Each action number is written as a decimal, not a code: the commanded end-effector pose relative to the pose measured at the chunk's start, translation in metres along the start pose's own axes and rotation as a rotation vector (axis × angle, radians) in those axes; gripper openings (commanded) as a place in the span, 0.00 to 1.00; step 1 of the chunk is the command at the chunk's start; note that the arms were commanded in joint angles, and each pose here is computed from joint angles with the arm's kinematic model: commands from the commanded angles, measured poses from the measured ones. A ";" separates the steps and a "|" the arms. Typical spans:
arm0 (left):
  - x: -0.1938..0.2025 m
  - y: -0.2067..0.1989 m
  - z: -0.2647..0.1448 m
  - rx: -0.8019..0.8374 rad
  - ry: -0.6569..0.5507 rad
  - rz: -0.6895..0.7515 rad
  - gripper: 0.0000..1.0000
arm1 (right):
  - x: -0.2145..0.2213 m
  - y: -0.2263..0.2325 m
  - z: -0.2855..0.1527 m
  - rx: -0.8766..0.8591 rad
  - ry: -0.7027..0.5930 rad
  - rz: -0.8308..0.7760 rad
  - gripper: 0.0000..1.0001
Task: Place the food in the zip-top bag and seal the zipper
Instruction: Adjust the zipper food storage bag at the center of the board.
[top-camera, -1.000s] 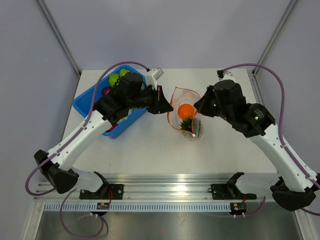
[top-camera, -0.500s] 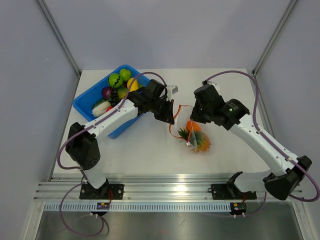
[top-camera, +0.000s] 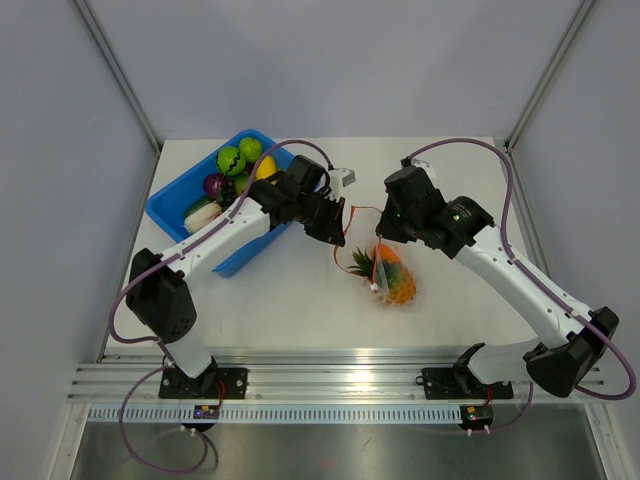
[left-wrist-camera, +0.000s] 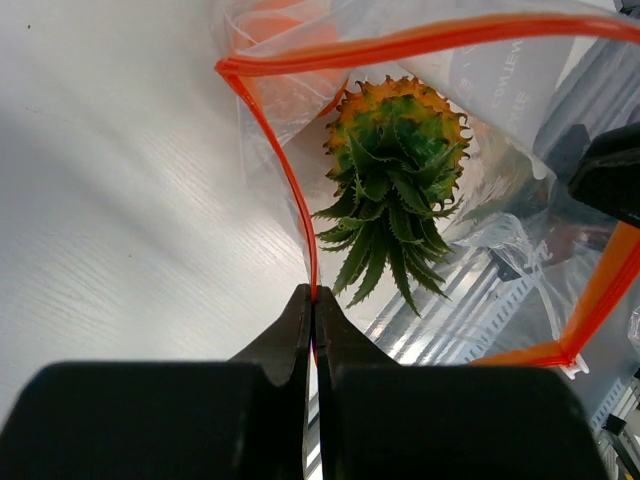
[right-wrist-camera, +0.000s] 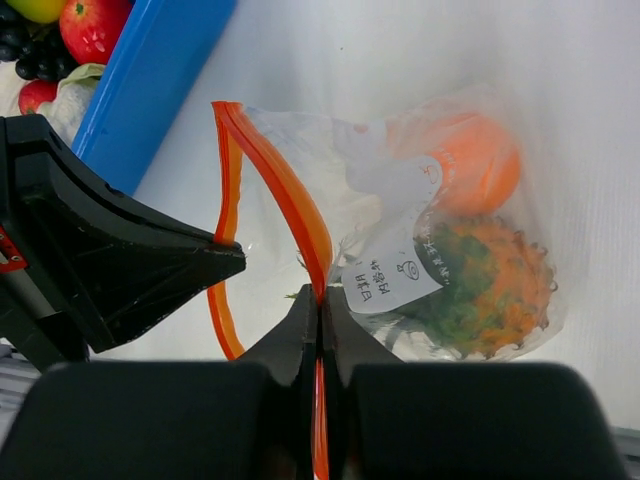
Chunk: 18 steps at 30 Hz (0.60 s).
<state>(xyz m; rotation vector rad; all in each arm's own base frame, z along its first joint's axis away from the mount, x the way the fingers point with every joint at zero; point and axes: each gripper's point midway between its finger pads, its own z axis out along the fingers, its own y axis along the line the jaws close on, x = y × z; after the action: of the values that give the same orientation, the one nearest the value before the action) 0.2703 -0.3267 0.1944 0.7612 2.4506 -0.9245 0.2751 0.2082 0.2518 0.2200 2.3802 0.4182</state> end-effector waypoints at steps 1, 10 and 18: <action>-0.014 -0.014 -0.014 0.052 -0.060 0.053 0.00 | -0.010 0.005 -0.002 -0.014 -0.048 0.006 0.00; -0.055 0.005 -0.016 0.059 -0.134 0.022 0.00 | -0.016 0.028 0.000 -0.113 -0.061 0.028 0.00; -0.069 0.017 -0.032 0.050 -0.149 0.011 0.64 | -0.027 0.053 0.001 -0.225 -0.096 0.098 0.00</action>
<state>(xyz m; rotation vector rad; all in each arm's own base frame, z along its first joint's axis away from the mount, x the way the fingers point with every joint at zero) 0.3266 -0.3129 0.2206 0.6540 2.3771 -0.9539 0.2893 0.2351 0.2650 0.2292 2.2998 0.5845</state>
